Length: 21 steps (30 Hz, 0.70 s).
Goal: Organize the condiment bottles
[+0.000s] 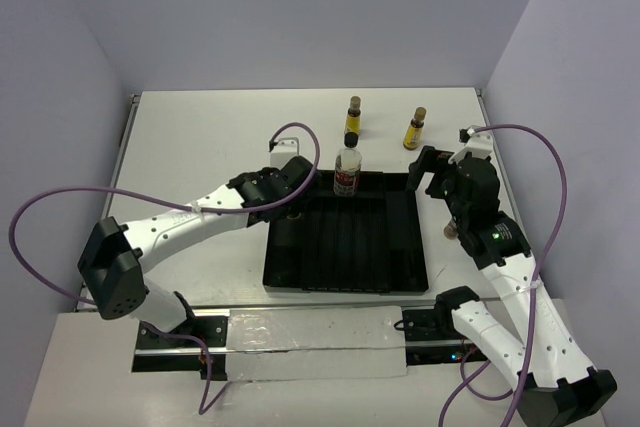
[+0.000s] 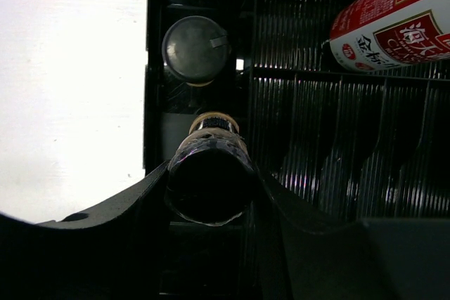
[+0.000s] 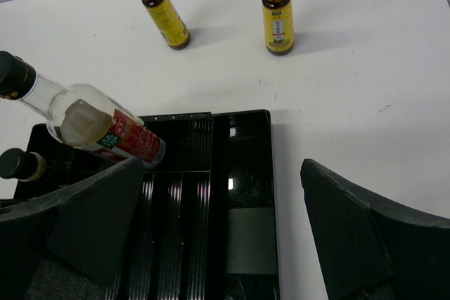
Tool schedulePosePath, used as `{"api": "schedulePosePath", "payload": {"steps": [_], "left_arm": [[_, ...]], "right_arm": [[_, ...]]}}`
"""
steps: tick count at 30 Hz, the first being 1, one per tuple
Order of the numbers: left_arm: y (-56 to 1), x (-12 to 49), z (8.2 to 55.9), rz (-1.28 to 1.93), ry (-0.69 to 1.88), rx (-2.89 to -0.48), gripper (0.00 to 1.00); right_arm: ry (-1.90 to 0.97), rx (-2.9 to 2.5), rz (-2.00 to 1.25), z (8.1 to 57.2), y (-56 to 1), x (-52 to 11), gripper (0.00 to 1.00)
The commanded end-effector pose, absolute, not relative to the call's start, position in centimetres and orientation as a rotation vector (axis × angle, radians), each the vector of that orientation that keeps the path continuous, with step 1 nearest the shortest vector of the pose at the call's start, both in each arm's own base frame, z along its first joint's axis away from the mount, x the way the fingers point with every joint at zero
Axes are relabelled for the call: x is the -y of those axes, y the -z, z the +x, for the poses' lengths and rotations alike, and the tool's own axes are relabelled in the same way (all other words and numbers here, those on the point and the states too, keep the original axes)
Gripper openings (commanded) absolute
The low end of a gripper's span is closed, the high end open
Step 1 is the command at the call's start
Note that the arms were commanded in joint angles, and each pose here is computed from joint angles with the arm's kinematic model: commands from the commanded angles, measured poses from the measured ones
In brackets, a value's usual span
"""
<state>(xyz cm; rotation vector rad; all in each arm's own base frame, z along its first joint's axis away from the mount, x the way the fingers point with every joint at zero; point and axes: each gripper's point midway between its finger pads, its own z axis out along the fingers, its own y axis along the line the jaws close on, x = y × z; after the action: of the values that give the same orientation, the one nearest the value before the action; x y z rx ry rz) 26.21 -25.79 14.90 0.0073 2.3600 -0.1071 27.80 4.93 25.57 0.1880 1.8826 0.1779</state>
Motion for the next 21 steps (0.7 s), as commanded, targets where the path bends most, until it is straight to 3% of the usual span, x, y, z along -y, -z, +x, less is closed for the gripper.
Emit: {"api": "schedulePosePath", "payload": {"steps": [1,21], "left_arm": [[-14.5,27.6,26.8,-0.03,0.169,-2.324,0.1],[-9.5,25.5,26.0,-0.079,-0.018,-2.378,0.1]], "right_arm": [[-0.17,-1.852,0.2,27.8,-26.3,-4.6,1.0],[-0.174,-1.85,0.198,27.8,-26.5,-4.7,1.0]]}}
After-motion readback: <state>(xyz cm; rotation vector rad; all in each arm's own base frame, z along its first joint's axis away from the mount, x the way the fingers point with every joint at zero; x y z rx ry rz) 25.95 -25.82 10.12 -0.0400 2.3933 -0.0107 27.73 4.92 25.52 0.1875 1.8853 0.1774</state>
